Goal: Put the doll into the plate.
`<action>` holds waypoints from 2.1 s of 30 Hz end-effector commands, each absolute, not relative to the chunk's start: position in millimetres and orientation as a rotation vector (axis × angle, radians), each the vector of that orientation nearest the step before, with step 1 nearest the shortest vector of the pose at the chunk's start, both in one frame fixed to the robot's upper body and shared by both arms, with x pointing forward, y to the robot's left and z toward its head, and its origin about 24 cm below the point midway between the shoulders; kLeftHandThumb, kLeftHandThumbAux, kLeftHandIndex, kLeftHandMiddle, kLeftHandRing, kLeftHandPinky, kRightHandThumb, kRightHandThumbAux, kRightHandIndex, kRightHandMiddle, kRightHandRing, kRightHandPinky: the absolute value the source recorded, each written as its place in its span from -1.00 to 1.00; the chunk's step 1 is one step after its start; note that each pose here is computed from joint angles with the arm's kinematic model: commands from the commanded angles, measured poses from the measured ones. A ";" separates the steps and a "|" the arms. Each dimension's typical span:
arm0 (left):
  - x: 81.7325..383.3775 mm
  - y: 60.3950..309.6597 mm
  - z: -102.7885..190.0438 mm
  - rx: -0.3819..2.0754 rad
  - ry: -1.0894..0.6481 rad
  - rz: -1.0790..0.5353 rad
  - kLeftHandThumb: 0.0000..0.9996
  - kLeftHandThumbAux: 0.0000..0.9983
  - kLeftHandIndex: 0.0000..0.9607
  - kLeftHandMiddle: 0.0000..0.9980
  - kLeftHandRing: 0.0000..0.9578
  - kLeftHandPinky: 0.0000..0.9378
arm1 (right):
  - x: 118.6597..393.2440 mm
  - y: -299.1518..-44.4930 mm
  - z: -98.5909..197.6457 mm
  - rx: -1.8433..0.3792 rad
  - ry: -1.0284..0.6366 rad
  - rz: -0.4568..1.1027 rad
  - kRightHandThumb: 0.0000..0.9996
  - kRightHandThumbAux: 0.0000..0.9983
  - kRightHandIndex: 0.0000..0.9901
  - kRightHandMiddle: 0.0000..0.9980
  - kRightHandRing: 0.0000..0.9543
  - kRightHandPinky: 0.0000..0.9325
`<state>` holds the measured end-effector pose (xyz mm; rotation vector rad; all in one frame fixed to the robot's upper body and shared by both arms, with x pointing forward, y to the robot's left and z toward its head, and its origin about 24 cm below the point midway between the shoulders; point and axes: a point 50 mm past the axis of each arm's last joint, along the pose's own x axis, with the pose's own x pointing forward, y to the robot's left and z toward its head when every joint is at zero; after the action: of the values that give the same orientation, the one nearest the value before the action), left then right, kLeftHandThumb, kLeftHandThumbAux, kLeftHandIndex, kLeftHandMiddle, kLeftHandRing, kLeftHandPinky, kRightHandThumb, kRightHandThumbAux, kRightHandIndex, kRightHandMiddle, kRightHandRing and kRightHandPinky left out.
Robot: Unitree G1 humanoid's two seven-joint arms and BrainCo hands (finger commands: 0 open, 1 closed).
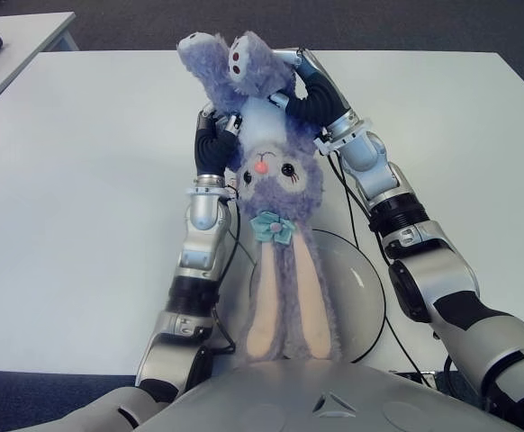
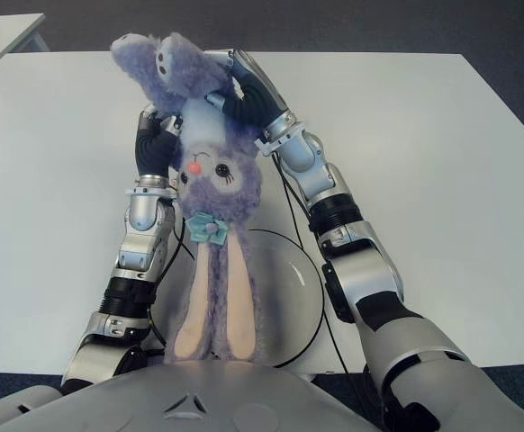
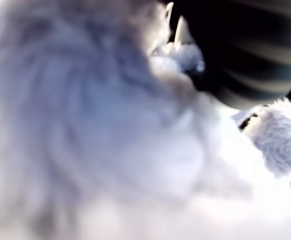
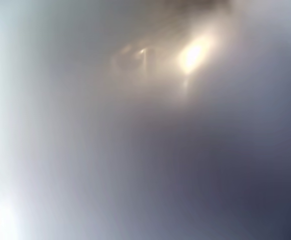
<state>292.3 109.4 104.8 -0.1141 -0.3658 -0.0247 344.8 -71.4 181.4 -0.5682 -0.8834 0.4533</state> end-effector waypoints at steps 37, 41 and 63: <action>288.2 92.4 106.0 -0.045 -0.124 -0.289 0.40 0.43 -0.09 0.61 0.74 0.76 | 332.6 -98.7 166.6 -0.648 -0.704 0.421 0.39 0.44 -0.11 0.68 0.75 0.78; 285.7 90.7 102.5 -0.044 -0.105 -0.303 0.40 0.43 -0.09 0.61 0.74 0.77 | 327.3 -103.9 156.8 -0.642 -0.673 0.432 0.39 0.44 -0.12 0.70 0.77 0.79; 256.0 85.2 92.4 -0.058 -0.033 -0.420 0.40 0.43 -0.09 0.61 0.73 0.77 | 299.1 -115.9 130.5 -0.600 -0.641 0.479 0.37 0.46 -0.12 0.75 0.82 0.83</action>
<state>262.2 92.0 93.1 -0.0440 -0.0418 -0.3533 304.0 -116.1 136.9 -0.6023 -0.6515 0.4523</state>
